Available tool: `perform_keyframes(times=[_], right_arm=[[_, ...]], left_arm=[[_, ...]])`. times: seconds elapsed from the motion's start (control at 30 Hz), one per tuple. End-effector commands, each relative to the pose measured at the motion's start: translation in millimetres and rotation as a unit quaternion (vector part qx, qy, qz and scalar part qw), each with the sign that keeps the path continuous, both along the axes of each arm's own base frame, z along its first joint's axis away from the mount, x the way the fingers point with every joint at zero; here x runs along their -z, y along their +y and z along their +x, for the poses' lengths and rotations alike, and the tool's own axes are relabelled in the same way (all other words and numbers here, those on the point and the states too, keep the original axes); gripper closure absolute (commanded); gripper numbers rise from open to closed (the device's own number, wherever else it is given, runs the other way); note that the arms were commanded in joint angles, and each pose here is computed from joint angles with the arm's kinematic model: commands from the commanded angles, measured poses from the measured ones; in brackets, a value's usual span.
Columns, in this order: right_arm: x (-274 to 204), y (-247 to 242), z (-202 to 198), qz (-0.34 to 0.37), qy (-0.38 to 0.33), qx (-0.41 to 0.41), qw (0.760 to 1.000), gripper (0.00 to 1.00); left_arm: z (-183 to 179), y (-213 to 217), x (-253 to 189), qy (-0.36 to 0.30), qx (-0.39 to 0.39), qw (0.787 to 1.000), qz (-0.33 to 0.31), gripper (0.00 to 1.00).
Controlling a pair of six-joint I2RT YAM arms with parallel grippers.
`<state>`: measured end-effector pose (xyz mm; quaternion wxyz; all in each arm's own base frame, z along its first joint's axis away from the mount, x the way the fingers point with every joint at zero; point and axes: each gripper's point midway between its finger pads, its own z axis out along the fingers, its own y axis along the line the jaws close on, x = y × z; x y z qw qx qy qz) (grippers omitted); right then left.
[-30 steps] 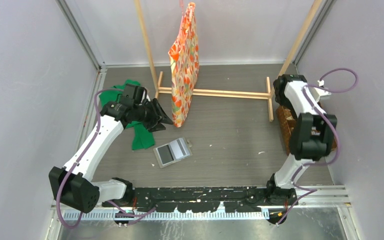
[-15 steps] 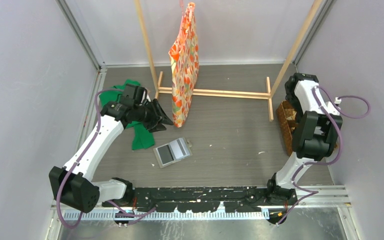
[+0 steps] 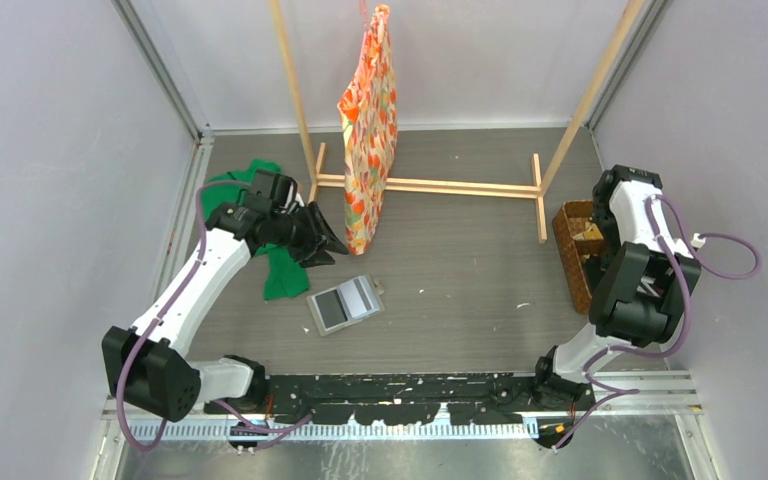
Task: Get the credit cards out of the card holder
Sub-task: Place the credit card in the storage box.
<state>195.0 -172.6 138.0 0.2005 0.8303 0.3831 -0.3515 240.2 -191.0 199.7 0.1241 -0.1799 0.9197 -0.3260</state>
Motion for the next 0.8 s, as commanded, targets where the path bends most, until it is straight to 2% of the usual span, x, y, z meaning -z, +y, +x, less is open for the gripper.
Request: perform_keyframes(times=[0.0, 0.33, 0.6, 0.77], right_arm=[[-6, -2, -24, -0.057, -0.027, 0.120, 0.991, 0.99], [-22, -15, -13, -0.096, -0.094, 0.124, 0.983, 1.00], [-43, -28, 4, -0.122, -0.120, 0.115, 0.979, 0.99], [-51, -44, 38, -0.138, -0.159, 0.044, 0.977, 0.99]], left_arm=[[2, -2, -8, -0.018, 0.010, 1.000, -0.013, 0.58], [4, -3, -7, -0.014, 0.010, 1.000, -0.013, 0.58], [6, -5, -4, -0.012, 0.011, 1.000, -0.015, 0.59], [7, -7, -1, -0.006, 0.016, 1.000, -0.017, 0.59]])
